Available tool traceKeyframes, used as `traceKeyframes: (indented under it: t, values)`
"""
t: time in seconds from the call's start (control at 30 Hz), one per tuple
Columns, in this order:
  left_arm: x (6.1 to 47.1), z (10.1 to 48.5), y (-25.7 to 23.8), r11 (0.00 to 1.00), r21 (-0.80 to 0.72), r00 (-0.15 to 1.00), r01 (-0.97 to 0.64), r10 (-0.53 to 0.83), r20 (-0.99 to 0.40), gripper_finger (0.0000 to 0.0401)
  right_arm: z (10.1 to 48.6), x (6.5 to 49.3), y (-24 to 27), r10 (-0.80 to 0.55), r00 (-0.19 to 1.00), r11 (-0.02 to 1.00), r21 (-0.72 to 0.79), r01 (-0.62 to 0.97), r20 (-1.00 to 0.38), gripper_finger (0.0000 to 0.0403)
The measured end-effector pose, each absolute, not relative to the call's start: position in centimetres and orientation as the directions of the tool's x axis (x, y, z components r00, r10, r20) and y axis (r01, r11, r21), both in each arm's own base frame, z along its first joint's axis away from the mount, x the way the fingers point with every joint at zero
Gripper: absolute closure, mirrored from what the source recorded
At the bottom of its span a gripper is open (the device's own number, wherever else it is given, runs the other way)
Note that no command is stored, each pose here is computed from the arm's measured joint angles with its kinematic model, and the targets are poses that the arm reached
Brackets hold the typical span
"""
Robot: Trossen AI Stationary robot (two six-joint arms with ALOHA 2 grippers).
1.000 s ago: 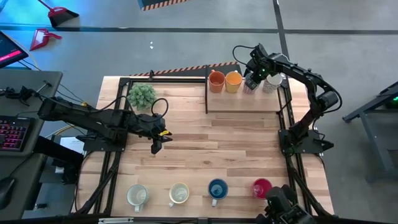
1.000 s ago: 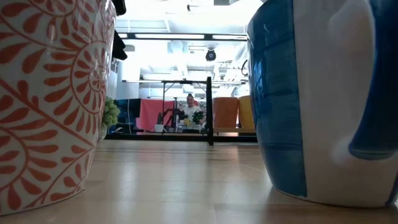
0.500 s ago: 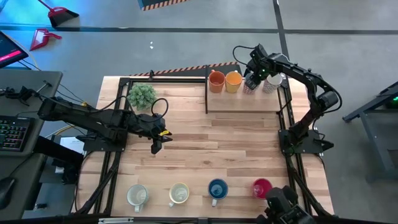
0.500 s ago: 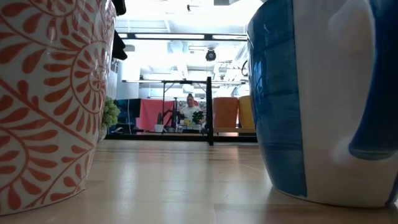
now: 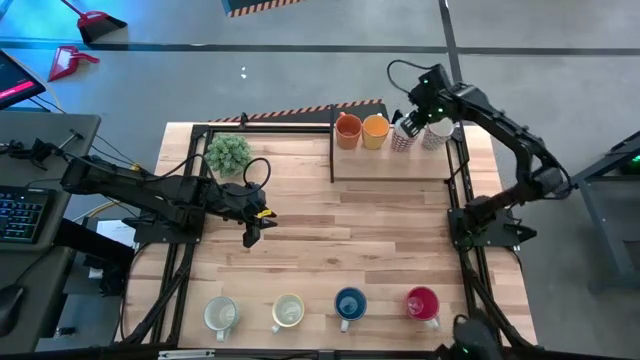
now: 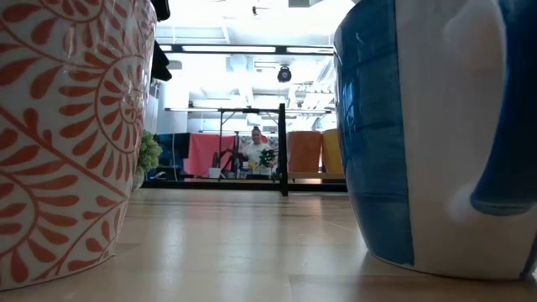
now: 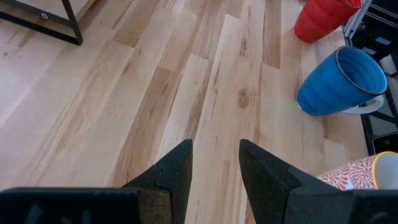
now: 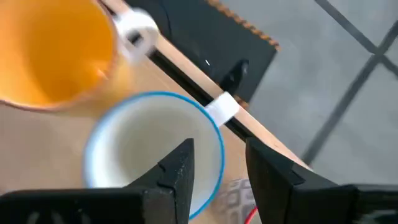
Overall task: Place coffee mugs
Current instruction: Put the green patterned mug on the shelf
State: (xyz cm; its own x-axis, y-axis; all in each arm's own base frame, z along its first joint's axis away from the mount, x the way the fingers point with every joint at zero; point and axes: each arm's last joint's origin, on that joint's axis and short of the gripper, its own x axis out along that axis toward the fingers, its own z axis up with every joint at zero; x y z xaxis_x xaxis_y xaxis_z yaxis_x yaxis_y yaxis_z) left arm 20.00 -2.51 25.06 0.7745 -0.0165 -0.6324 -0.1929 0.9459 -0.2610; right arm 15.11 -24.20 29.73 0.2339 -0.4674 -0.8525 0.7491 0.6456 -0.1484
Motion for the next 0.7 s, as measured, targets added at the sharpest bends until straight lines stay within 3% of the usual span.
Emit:
traceKeyframes:
  t: [0.3,0.5,0.7]
  values:
    - [20.0,25.1,-2.5,0.946,-0.262,0.774,-0.191,-0.019,-0.633,0.0282,36.0,12.7,-18.4,-0.44,0.593,0.731,0.114,0.673,-0.674,0.0284]
    - [20.2,25.5,-2.6,0.944,-0.292,0.796,-0.157,-0.054,-0.603,0.0282,39.3,11.8,-12.7,-0.278,0.825,0.885,0.202,0.419,-0.493,0.0284]
    - [21.1,28.7,-2.8,0.962,-0.265,0.886,-0.063,-0.069,-0.459,0.0282,42.0,11.7,-8.0,-0.132,0.945,0.958,0.206,0.2,-0.3,0.0284]
